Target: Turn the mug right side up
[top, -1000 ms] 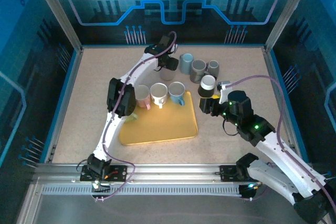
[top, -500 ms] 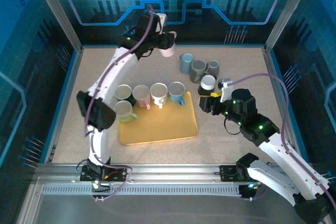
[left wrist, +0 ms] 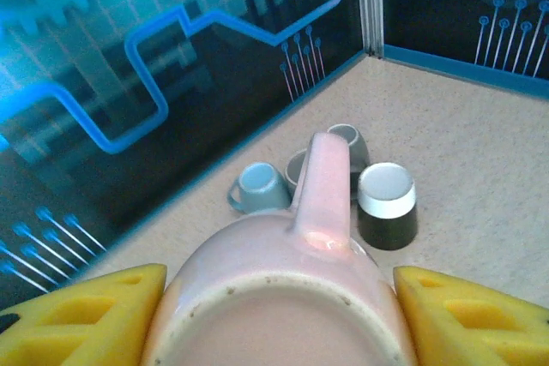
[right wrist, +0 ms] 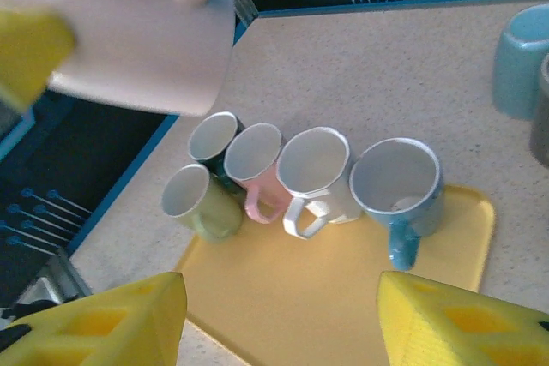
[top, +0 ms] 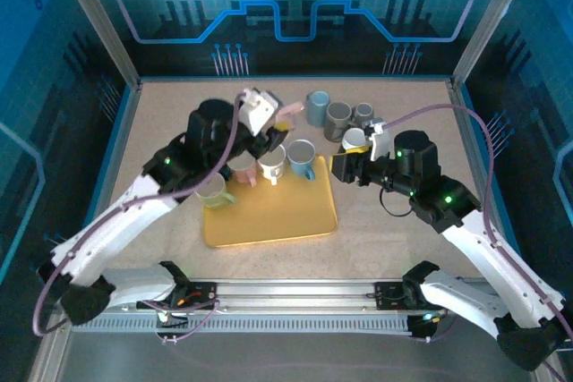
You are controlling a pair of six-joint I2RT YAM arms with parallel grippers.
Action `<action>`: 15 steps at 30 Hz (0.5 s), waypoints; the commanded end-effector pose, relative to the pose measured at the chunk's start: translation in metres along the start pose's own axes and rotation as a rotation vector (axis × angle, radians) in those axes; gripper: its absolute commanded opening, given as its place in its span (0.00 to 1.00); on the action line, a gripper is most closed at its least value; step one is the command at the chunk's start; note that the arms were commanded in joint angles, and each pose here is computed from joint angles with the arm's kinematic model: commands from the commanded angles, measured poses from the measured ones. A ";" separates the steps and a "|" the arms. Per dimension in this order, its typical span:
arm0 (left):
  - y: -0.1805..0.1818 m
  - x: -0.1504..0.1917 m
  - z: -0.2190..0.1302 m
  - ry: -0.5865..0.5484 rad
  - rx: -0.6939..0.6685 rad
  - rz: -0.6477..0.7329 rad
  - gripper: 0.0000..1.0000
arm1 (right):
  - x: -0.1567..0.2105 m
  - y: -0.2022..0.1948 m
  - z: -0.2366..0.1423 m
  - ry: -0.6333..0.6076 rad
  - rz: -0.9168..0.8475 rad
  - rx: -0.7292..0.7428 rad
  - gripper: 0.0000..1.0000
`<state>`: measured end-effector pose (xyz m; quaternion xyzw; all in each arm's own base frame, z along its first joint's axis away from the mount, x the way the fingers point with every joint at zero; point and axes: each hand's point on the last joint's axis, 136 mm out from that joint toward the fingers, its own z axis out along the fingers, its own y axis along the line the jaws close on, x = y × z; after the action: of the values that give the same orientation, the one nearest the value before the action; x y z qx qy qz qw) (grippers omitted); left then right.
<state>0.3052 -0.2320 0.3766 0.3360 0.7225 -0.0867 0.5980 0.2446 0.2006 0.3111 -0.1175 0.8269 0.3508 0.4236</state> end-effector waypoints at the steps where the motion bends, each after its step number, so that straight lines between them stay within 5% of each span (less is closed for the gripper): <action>1: 0.006 -0.039 -0.032 -0.225 -0.111 0.246 0.28 | -0.003 0.014 0.000 0.073 0.136 -0.045 0.61; 9: -0.023 -0.014 -0.063 -0.367 -0.129 0.527 0.25 | -0.008 0.042 0.017 0.262 0.583 -0.252 0.58; 15: -0.027 -0.005 -0.070 -0.415 -0.158 0.595 0.24 | -0.005 0.065 0.036 0.366 0.856 -0.440 0.58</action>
<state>0.2433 -0.2241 0.3355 0.4991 0.5393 0.0540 0.6761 0.2459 0.2525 0.3196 0.0524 0.8112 0.5622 0.1523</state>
